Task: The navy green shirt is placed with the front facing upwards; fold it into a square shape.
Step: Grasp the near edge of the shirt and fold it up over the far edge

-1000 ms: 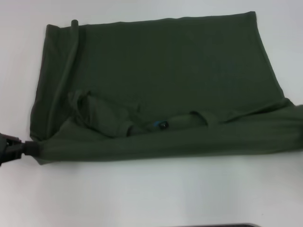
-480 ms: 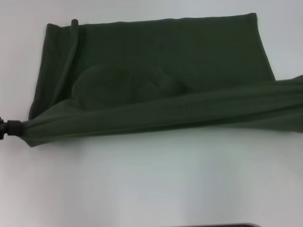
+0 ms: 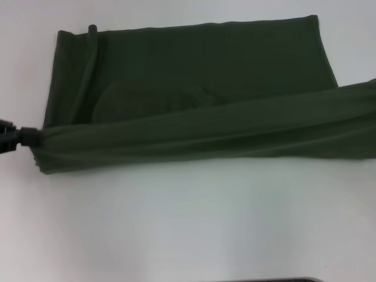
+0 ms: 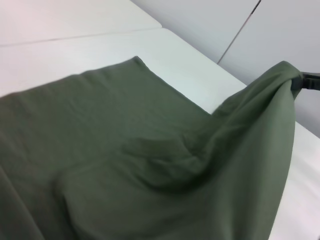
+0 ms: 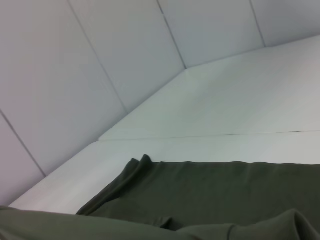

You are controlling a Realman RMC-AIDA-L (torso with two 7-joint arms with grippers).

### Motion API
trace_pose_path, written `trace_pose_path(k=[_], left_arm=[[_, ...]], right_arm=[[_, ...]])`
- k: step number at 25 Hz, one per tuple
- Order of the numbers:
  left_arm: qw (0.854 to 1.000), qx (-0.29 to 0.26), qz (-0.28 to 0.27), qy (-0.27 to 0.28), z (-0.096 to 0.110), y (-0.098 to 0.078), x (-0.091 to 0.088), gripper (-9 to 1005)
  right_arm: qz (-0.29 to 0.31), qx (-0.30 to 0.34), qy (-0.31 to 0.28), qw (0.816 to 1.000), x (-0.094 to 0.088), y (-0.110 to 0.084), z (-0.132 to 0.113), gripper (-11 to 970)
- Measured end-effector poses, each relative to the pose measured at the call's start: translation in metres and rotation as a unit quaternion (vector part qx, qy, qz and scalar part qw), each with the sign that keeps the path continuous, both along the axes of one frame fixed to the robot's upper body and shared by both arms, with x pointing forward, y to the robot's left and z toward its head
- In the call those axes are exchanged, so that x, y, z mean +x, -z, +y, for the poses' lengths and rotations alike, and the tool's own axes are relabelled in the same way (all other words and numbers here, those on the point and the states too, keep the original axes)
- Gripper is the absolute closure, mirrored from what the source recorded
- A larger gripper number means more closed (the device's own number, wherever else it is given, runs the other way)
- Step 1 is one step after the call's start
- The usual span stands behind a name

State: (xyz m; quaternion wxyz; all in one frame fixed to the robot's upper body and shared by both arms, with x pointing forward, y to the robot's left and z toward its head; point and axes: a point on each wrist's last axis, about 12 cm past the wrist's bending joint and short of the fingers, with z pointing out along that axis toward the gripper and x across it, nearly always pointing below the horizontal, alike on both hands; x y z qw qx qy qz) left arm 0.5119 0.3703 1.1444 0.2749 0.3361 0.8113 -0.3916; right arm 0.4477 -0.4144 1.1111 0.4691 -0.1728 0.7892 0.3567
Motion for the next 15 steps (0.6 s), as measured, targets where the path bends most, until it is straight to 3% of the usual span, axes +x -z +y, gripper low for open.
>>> trace_pose_path(k=[8,15], left_arm=[[0.999,0.004,-0.033,-0.009,-0.02,-0.003,0.029,996],[0.998,0.008,-0.057,-0.03,-0.04,-0.01,0.059,997]], right_arm=[[0.014,0.008,0.028,0.999,0.013,0.009,0.004,888],[0.023,0.001,0.041,0.999,0.041,0.009,0.013,887]])
